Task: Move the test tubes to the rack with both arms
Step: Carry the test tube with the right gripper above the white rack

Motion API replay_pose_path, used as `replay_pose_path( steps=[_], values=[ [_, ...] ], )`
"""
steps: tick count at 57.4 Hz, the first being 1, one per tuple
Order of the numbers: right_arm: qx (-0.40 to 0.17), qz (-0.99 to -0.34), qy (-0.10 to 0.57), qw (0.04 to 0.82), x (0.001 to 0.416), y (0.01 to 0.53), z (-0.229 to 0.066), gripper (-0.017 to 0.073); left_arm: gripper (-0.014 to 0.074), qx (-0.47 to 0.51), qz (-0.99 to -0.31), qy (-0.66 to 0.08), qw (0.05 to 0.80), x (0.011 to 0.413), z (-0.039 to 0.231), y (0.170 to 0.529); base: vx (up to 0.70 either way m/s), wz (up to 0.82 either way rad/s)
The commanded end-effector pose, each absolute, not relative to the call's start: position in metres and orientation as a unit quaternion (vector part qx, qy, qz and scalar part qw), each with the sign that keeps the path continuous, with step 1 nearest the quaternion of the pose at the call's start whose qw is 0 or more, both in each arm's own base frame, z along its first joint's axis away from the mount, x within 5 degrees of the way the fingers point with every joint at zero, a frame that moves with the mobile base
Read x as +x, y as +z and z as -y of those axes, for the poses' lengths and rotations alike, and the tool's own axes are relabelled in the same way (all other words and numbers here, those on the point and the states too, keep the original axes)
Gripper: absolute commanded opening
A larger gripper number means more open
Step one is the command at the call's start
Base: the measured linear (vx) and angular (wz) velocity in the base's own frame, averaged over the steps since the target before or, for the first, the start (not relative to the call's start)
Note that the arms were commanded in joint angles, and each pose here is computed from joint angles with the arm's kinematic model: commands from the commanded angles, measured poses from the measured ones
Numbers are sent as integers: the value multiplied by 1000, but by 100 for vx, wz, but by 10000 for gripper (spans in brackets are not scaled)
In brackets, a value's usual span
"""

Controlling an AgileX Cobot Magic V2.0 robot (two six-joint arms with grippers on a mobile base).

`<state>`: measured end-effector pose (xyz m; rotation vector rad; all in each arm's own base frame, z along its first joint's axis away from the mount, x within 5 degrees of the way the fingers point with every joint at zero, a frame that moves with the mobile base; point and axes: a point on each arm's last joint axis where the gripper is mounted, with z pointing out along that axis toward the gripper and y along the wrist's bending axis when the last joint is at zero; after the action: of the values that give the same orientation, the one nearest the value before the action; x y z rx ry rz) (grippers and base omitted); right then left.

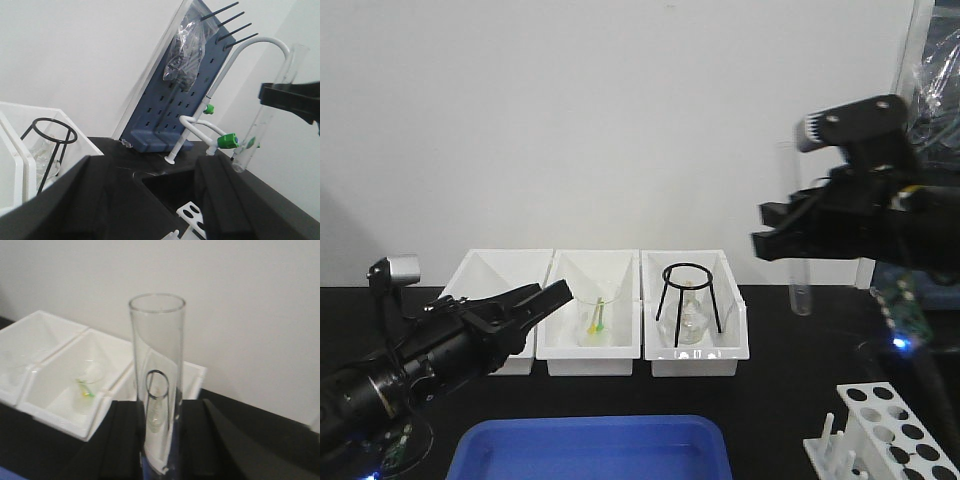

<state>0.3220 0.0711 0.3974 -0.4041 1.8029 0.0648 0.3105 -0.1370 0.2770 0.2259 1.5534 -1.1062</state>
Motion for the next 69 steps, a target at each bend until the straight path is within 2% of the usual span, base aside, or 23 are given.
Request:
replay_pose_path(
  steps=[1, 5, 13, 29, 36, 48, 58, 69],
  values=[
    [-127, -719, -18, 683, 297, 420, -41, -8, 498, 95, -612, -500, 605, 307, 136, 304, 0, 0],
    [-105, -718, -38, 687, 282, 408, -25, -9, 498, 95, -612, -500, 605, 307, 136, 304, 0, 0],
    [-85, -729, -56, 677, 264, 379, -11, -9, 498, 93, -617, -496, 604, 308, 136, 303, 0, 0],
    [-20, -696, -62, 715, 255, 333, -3, -8, 498, 92, -620, -494, 603, 308, 136, 302, 0, 0],
    [-3, -705, -46, 707, 251, 318, -2, -7, 498, 92, -620, -494, 603, 308, 136, 302, 0, 0],
    [9, -696, -45, 717, 240, 294, 0, -8, 498, 92, -620, -494, 603, 308, 136, 302, 0, 0],
    [-36, -699, -10, 715, 245, 286, -11, -8, 498, 92, -619, -494, 603, 308, 136, 302, 0, 0],
    [-33, -706, 11, 708, 250, 278, -13, -8, 498, 92, -620, -494, 603, 308, 136, 302, 0, 0]
  ],
)
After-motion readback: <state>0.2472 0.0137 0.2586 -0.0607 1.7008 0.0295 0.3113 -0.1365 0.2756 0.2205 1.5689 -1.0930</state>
